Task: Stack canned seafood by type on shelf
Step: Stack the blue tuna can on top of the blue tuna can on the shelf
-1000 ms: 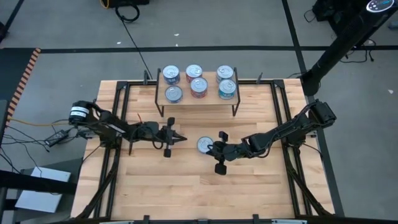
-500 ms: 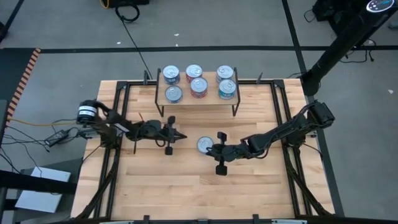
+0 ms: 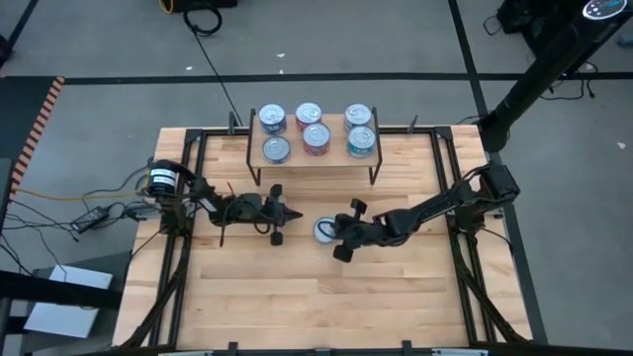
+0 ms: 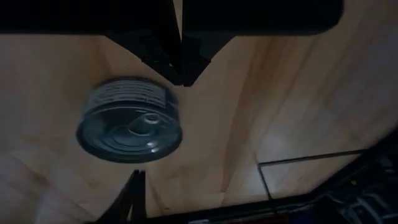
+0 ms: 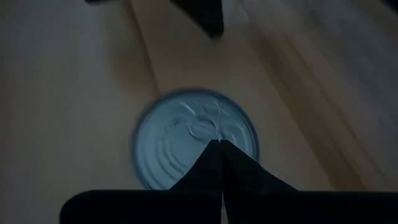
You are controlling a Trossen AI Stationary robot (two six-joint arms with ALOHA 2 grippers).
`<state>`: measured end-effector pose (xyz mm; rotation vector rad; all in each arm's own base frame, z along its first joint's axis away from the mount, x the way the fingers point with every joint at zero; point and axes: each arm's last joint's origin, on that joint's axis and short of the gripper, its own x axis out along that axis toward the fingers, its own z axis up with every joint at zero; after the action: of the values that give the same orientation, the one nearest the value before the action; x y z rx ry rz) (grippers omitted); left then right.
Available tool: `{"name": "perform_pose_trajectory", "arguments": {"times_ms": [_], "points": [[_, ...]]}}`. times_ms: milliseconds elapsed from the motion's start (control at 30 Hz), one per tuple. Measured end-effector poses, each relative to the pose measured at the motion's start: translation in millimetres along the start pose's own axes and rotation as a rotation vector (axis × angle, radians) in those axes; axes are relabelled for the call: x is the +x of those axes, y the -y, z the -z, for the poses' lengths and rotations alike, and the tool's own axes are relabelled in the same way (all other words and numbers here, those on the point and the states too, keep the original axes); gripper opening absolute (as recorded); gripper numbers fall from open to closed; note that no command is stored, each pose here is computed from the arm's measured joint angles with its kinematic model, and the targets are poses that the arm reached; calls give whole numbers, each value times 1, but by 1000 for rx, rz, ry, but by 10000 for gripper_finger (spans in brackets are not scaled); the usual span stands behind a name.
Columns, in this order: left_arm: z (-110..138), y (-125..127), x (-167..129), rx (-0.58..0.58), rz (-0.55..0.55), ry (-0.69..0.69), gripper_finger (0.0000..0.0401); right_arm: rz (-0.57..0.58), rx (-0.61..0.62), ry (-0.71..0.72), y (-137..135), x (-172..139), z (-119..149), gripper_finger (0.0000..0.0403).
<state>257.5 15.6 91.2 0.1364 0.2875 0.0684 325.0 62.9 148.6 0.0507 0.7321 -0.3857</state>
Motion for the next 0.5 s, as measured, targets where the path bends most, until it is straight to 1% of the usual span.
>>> {"name": "perform_pose_trajectory", "arguments": {"times_ms": [100,233,300,500], "points": [[0,-1,0,1,-20,1,5,4,-6,-53,3,6,6,5],[-5,-1,4,3,-25,23,5,-72,1,-107,6,17,9,5],[-8,-1,7,2,-15,36,5,-113,11,-110,7,21,8,5],[-11,-1,14,12,2,17,5,-255,-24,-71,4,25,2,5]]}}
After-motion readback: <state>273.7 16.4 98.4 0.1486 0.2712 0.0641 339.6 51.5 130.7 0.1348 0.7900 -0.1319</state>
